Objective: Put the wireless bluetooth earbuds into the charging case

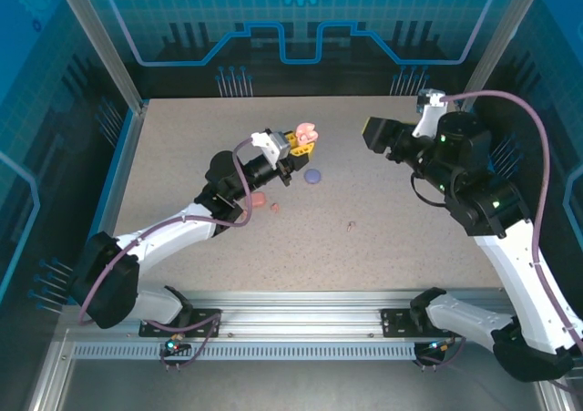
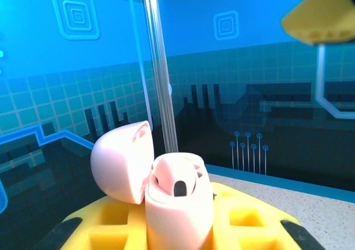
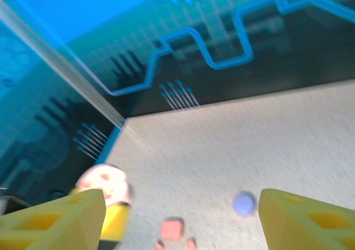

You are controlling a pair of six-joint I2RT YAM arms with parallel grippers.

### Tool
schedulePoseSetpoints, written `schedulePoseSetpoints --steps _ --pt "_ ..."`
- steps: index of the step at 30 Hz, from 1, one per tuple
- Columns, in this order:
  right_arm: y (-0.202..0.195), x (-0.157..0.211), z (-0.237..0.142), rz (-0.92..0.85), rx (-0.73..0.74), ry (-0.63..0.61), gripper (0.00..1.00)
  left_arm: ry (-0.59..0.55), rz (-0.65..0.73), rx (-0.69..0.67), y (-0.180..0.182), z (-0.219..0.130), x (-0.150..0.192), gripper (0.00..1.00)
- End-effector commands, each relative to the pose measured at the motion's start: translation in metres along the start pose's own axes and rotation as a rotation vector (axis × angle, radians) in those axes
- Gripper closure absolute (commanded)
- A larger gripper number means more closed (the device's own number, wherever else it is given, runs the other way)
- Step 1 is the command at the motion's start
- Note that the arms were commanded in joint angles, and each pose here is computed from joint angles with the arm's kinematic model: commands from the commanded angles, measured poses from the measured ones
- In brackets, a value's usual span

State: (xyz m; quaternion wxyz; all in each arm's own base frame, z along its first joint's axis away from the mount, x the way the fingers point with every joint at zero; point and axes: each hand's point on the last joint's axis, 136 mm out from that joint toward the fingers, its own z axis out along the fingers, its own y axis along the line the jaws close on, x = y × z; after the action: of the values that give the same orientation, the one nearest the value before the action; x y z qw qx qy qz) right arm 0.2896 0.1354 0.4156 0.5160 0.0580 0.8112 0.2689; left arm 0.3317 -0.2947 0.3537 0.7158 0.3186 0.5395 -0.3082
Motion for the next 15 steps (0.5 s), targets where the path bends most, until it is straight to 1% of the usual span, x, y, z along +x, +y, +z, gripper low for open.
schedulePoseSetpoints --steps 1,5,7,11,15 --pt "-0.075 0.089 0.036 0.180 0.316 0.257 0.28 -0.065 0.033 -0.029 0.001 -0.006 -0.018 1.00" --pt "-0.121 0.155 0.054 0.295 0.514 0.387 0.31 -0.065 0.027 -0.052 0.004 -0.009 -0.015 1.00" --pt "-0.138 0.181 0.059 0.334 0.599 0.435 0.33 -0.065 0.027 -0.059 0.005 -0.011 -0.014 1.00" --pt "-0.164 0.223 0.071 0.337 0.736 0.523 0.35 -0.064 0.025 -0.072 0.006 -0.016 -0.015 1.00" --pt "-0.177 0.255 0.082 0.322 0.831 0.603 0.36 -0.061 0.022 -0.074 0.006 -0.019 -0.015 1.00"
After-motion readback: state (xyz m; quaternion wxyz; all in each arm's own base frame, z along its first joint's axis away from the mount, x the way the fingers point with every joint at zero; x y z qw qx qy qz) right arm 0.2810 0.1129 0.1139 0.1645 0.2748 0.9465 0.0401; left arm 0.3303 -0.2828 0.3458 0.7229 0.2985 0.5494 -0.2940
